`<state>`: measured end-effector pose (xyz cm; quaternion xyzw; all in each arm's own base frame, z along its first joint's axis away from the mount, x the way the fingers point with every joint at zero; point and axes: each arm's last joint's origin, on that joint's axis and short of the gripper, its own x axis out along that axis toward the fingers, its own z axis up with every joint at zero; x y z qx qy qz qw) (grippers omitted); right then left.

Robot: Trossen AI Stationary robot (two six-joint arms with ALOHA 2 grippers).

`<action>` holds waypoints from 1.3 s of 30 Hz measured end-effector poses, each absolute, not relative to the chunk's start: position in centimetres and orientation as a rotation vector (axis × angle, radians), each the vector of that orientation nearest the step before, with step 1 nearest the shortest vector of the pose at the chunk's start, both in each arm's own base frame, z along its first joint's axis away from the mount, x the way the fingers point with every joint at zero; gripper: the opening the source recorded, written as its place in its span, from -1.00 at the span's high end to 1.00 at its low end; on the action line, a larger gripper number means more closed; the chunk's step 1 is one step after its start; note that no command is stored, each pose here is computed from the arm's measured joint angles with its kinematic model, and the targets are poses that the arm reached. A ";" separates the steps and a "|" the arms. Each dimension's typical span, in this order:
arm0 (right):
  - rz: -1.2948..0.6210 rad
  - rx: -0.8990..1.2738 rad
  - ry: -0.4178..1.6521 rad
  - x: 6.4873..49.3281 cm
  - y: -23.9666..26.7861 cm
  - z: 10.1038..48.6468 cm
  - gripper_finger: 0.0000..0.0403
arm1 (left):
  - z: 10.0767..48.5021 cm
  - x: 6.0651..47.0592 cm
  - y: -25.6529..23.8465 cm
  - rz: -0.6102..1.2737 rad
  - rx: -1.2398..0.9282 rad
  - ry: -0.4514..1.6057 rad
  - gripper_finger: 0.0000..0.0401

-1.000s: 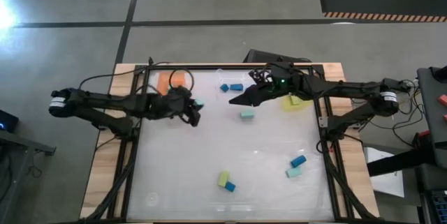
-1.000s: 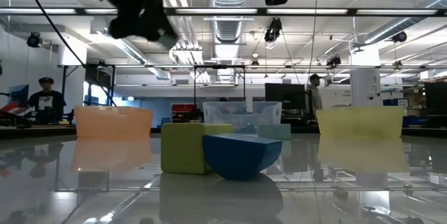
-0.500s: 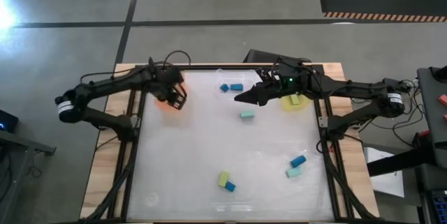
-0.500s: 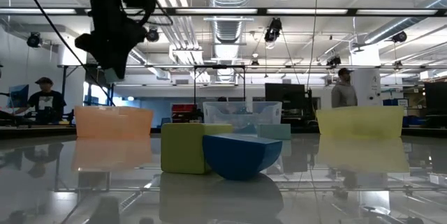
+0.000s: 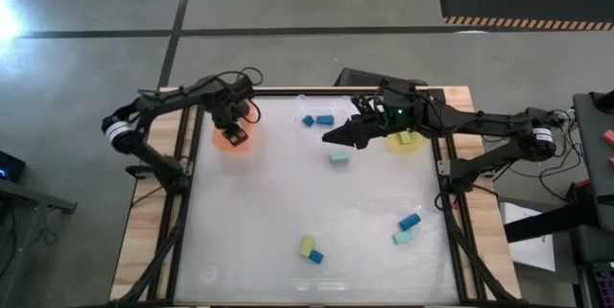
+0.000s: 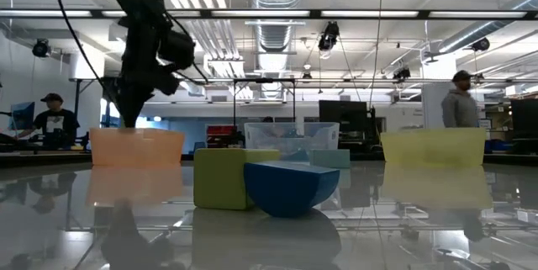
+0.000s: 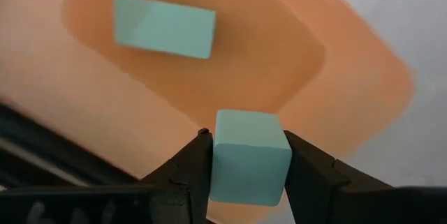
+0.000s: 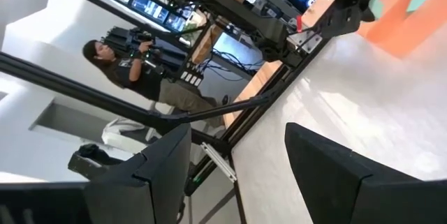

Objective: Sort & place blocks by color
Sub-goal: Put the light blue square block into the orange bin, then put the blue cylinder block into the transparent bin

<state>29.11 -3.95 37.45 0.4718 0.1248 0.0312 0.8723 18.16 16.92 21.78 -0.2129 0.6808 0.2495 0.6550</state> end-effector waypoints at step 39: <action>0.079 0.992 0.273 29.2 -3.3 37.4 -0.11 | 20.7 18.2 18.0 0.285 -0.114 1.678 0.04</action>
